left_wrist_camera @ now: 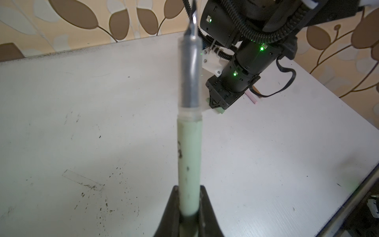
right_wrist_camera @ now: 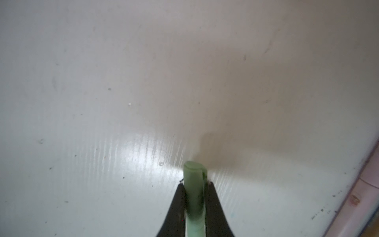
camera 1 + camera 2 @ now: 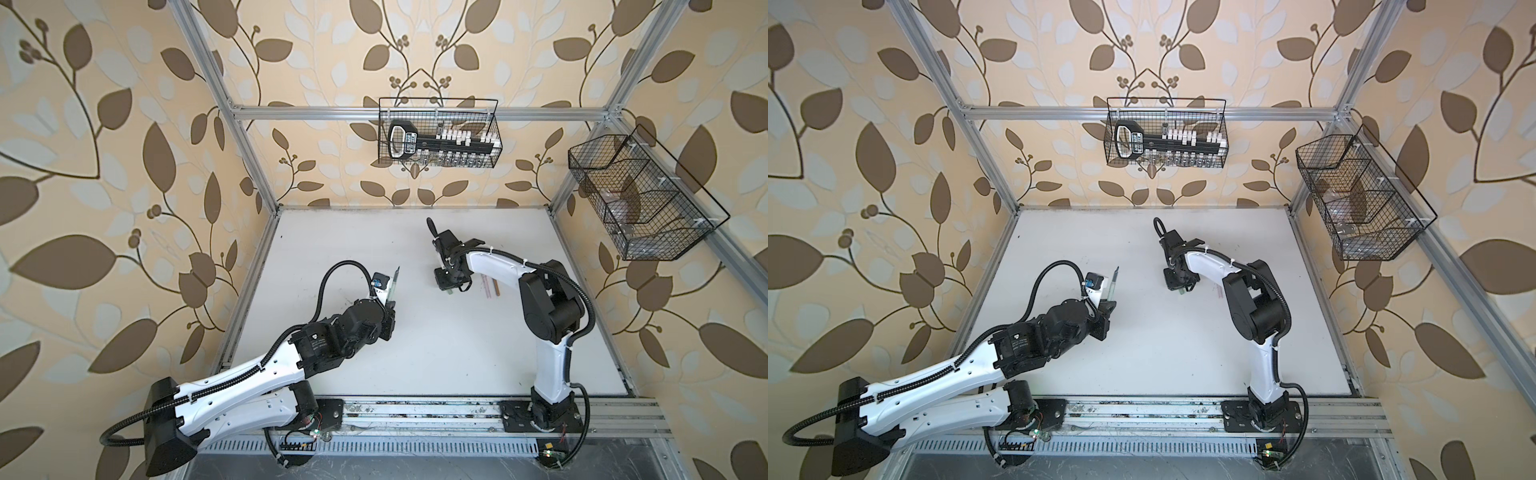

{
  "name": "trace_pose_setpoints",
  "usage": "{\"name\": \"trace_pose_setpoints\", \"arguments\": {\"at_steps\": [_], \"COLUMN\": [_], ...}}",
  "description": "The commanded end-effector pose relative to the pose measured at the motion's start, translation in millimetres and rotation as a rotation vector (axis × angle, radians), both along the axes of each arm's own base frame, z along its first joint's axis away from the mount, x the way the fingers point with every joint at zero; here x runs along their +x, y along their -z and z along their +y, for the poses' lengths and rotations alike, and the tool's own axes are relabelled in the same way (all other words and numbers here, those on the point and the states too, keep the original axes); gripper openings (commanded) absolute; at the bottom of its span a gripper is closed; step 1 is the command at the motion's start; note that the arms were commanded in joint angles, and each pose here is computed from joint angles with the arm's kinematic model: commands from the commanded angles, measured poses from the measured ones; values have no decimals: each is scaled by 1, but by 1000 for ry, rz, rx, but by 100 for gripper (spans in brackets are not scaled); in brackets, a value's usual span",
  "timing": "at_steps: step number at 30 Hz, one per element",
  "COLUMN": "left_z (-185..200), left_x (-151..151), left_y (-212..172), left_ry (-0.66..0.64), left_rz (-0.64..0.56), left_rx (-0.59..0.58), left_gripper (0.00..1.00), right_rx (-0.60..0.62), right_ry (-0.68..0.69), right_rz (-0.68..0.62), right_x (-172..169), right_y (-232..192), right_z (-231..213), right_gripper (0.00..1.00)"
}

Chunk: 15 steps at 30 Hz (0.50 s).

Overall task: Insert the pens into the pen caps
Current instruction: 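Lift the green cap with the right gripper toward the upright pen in the left gripper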

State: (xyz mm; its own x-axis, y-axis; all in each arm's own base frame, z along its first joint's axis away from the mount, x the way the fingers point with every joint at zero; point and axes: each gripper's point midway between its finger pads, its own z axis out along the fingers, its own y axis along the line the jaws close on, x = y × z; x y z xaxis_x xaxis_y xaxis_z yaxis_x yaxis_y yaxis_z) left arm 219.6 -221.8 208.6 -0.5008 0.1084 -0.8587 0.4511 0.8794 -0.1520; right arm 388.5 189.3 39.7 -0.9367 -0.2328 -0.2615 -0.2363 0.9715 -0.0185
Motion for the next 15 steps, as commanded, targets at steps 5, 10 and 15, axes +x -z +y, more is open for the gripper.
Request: {"name": "trace_pose_setpoints", "arguments": {"at_steps": [5,10,15], "left_z": [-17,-26,-32], "left_x": [1,0,-4], "left_y": [-3,-8,-14], "left_ry": [69,111,148], "left_rz": [-12,-30,-32], "left_rx": [-41,-59,-79], "left_gripper": [8,7,6], "right_rx": [246,473,692], "right_ry": [-49,-62,-87], "right_rz": [-85,-167,-232], "right_x": [-13,-26,-40], "right_y": [-53,-97,-137], "right_z": [21,34,48], "right_gripper": [9,8,5]}}
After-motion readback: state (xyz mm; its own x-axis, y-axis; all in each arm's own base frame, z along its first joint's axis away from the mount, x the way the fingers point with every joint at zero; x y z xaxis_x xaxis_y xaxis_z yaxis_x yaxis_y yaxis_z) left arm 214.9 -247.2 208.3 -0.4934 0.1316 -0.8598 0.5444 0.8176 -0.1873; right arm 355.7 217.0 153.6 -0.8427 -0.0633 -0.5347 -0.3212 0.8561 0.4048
